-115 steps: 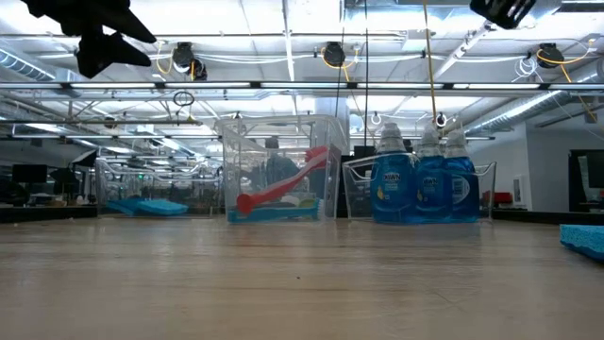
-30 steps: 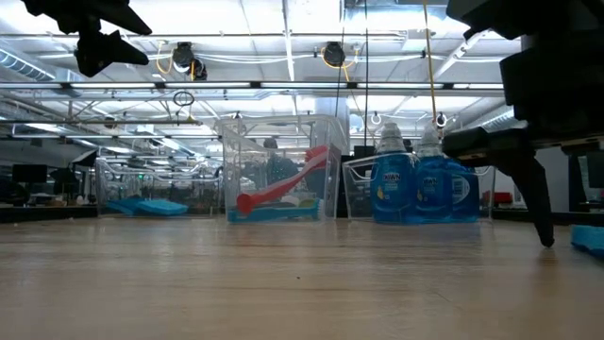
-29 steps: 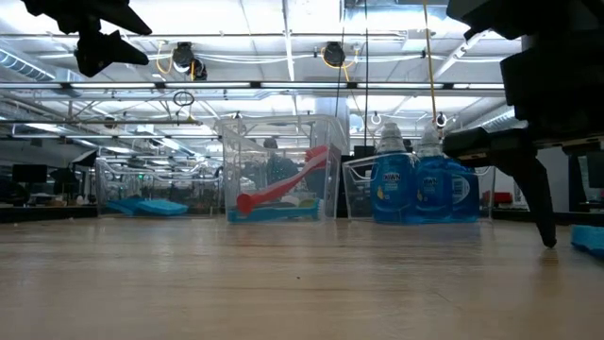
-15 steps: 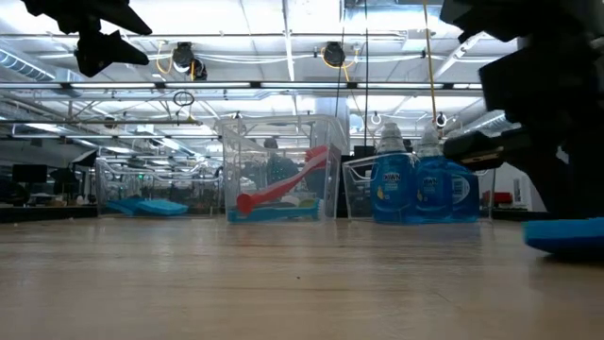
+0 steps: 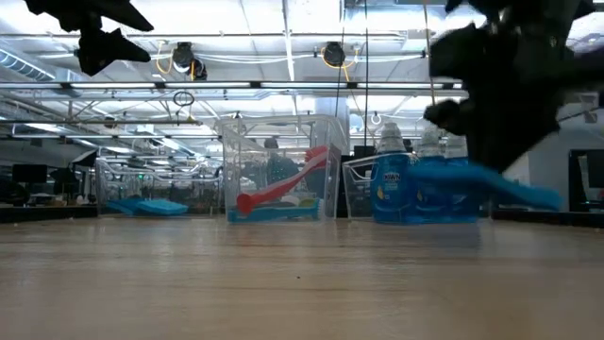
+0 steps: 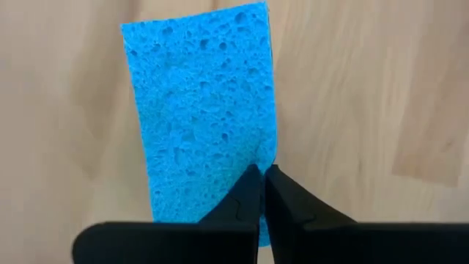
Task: Pick & Place Kitchen Sink Supplies
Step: Put the blue sponge into the left transparent bin
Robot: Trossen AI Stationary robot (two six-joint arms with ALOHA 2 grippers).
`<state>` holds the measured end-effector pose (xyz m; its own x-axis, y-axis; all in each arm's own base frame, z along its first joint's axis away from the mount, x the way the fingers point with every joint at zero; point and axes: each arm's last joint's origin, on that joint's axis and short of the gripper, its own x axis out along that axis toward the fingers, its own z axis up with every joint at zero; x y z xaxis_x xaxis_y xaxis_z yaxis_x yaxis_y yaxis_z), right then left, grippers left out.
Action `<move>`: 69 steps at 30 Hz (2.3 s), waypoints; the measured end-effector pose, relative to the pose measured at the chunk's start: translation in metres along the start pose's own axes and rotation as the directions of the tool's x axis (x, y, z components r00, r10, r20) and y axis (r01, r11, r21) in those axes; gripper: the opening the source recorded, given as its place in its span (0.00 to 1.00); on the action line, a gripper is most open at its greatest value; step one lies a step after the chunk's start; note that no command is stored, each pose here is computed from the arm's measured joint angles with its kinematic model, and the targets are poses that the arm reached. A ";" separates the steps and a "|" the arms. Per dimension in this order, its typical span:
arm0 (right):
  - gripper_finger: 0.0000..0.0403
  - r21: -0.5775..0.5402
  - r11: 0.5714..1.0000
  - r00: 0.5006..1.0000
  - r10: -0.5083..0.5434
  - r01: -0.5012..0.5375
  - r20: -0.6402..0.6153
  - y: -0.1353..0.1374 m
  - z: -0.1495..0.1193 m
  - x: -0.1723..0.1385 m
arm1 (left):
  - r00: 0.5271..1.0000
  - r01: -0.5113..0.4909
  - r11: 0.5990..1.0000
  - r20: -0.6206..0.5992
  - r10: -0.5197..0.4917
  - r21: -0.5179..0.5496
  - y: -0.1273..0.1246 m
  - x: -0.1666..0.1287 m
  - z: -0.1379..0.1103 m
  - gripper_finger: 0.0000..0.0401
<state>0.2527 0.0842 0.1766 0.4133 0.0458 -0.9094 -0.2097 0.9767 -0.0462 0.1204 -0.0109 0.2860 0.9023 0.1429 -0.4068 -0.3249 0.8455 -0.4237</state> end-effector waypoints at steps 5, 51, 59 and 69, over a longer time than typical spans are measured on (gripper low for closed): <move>0.00 0.114 0.993 0.960 -0.007 -0.026 0.279 -0.008 0.021 -0.027 | 0.998 0.037 0.999 0.053 -0.036 -0.014 -0.004 0.000 0.005 0.57; 0.00 0.717 0.643 0.369 -0.757 0.270 0.539 -0.066 0.131 -0.045 | 0.940 0.098 0.969 0.299 -0.165 0.227 -0.052 0.103 0.021 0.57; 0.00 0.723 0.642 0.355 -0.757 0.253 0.548 -0.066 0.132 -0.047 | 0.939 -0.005 0.981 0.338 -0.063 0.196 -0.049 0.107 0.020 0.57; 0.00 0.723 0.654 0.346 -0.746 0.222 0.569 -0.066 0.134 -0.048 | 0.919 -0.025 0.986 0.392 -0.042 0.166 -0.050 0.105 0.024 0.57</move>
<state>0.3651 0.0461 0.2790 0.8037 -0.5934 -0.0453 0.5951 0.8009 0.0669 0.2385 -0.0257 0.2840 0.9540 0.2971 -0.0391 -0.2962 0.9153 -0.2730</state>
